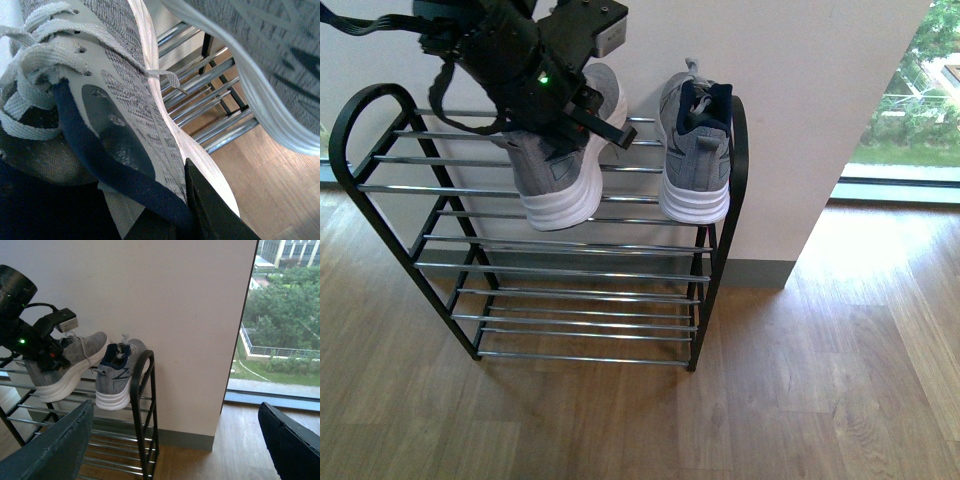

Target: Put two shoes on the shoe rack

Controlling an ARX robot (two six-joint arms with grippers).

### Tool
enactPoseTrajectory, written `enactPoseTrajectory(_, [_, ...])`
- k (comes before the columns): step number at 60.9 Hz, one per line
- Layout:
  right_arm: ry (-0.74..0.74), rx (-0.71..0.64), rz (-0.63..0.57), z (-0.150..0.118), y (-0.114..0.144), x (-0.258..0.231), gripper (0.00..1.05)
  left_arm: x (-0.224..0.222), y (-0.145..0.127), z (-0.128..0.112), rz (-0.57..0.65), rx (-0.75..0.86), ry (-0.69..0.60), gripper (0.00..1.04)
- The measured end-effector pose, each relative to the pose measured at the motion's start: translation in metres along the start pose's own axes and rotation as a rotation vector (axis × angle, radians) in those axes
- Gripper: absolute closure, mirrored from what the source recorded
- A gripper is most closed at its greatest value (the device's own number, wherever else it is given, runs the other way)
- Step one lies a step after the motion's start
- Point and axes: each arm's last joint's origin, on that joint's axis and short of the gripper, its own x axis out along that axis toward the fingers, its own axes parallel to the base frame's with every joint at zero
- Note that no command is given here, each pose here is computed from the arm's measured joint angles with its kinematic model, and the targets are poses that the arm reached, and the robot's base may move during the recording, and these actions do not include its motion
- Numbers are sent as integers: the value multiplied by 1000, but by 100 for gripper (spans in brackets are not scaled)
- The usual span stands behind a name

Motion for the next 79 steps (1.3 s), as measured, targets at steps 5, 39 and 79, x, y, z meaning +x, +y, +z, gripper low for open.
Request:
enactPoseTrajectory(5, [0, 0, 0, 0, 0, 0, 9, 3, -4, 7, -7, 7, -4, 103])
enactPoseTrajectory(39, [0, 0, 0, 0, 0, 0, 9, 24, -23, 19, -12, 11, 20, 102])
enactPoseTrajectory(79, [0, 0, 0, 0, 0, 0, 9, -44, -17, 25, 170, -114, -195, 10])
